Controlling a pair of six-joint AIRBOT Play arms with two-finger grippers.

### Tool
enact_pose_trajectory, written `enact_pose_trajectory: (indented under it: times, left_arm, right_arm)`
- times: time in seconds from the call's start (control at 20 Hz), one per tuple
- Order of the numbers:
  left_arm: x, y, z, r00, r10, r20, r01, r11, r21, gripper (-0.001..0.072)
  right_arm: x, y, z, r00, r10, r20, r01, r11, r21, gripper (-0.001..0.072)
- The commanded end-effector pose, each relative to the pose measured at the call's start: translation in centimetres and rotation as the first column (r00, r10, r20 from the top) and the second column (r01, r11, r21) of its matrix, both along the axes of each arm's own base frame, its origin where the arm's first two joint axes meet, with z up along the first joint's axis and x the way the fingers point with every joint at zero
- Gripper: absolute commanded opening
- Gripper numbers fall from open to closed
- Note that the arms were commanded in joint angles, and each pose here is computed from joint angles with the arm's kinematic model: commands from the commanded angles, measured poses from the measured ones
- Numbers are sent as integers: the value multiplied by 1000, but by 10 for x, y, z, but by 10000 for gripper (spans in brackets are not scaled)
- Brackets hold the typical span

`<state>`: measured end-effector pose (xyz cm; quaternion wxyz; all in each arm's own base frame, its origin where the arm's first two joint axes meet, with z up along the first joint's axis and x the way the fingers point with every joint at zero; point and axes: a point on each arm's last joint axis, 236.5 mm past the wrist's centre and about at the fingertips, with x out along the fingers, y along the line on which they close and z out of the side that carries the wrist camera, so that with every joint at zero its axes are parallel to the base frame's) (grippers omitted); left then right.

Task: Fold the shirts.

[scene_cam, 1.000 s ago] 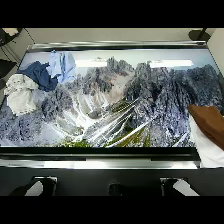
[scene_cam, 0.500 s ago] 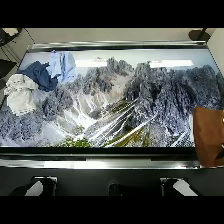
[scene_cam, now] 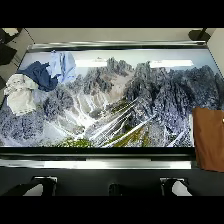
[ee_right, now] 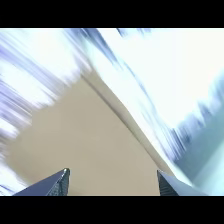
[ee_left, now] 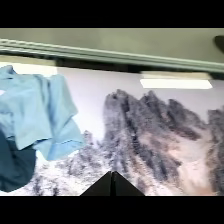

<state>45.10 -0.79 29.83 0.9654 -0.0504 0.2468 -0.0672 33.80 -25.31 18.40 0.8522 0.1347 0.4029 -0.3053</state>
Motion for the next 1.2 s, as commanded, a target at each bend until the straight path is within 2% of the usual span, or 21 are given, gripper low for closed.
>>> enact_pose_trajectory:
  times: [0.0,0.05,0.1,0.15,0.2,0.3,0.4,0.5,1.15]
  left_arm:
    - [23,40,-55,962,219,-162,-160,935,318,42]
    - [14,35,-99,918,230,-321,-128,942,309,200]
    - [-8,26,-150,825,234,-514,-103,958,269,479]
    - [-35,18,-192,716,212,-665,-57,967,247,606]
    - [-58,1,-225,643,137,-754,18,981,194,605]
    - [-80,-20,-255,643,61,-763,46,992,118,601]
    - [-93,-21,-268,676,63,-734,38,992,120,601]
    - [-102,-20,-272,663,64,-745,40,992,121,601]
    - [-102,-20,-273,662,64,-747,41,992,121,601]
  right_arm:
    - [98,124,62,930,282,236,-276,959,-56,618]
    - [103,166,30,932,332,149,-340,940,34,608]
    - [100,201,-10,928,371,30,-372,918,135,609]
    - [91,230,-49,902,423,-89,-394,890,231,609]
    - [79,259,-85,856,480,-193,-404,853,330,604]
    - [63,298,-124,768,572,-289,-431,795,427,594]
    - [63,314,-135,737,602,-307,-460,780,425,612]
    - [63,320,-136,730,612,-303,-470,772,427,611]
    - [62,318,-135,730,610,-308,-466,774,429,609]
